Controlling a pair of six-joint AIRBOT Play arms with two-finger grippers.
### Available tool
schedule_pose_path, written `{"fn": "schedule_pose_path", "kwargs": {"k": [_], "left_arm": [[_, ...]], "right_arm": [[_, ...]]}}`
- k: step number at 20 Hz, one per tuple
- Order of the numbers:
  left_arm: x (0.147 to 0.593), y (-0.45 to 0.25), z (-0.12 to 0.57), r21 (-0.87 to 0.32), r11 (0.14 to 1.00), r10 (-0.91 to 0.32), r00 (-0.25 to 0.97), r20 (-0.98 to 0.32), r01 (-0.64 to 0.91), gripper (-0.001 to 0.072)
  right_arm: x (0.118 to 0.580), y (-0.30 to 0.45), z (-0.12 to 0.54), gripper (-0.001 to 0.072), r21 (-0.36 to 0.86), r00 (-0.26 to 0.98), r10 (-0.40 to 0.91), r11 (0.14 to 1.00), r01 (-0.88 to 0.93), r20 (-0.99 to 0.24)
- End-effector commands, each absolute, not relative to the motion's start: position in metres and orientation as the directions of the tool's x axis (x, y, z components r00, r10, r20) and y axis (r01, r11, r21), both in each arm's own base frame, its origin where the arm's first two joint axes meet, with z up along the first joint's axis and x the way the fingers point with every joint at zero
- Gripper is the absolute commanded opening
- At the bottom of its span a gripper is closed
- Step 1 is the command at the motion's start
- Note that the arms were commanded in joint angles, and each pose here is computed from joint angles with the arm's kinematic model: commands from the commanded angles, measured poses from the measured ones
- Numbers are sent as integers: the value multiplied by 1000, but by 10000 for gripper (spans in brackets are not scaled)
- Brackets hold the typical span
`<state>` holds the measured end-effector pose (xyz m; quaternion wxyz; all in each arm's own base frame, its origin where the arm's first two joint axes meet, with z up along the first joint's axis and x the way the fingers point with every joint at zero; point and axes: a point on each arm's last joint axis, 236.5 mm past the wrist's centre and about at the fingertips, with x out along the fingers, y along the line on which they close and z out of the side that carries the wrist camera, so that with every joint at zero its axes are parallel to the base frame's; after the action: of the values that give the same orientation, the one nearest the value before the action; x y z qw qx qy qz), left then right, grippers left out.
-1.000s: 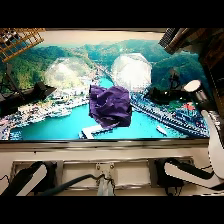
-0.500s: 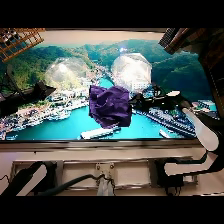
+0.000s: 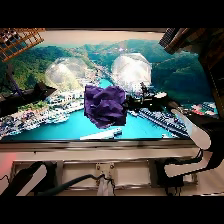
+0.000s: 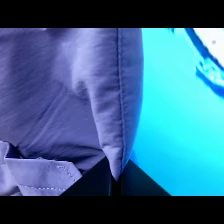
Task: Fold the clothes and pants, and hang the long-sleeved shirts on hangers.
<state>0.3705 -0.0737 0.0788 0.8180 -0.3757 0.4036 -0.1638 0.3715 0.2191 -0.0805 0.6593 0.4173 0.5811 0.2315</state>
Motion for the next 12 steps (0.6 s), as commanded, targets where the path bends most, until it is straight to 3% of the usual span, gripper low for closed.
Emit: {"fn": "schedule_pose_path", "kwargs": {"k": [1, 3, 7, 12], "left_arm": [[371, -73, 79, -747, 664, -571, 621, -538, -36, 14], [370, -73, 78, -747, 664, -571, 621, -538, -36, 14], [371, -73, 79, -747, 664, -571, 621, -538, -36, 14], [370, -73, 78, -747, 664, -571, 621, -538, -36, 14]], "right_arm": [[388, 196, -62, 20, 813, 293, 761, 564, 145, -579], [401, 160, -35, 19, 787, 347, 716, 603, 132, -606], [423, 69, 38, 19, 619, 462, 510, 777, 116, -726], [464, -39, 140, 18, 549, 690, 246, 795, 258, -681]]}}
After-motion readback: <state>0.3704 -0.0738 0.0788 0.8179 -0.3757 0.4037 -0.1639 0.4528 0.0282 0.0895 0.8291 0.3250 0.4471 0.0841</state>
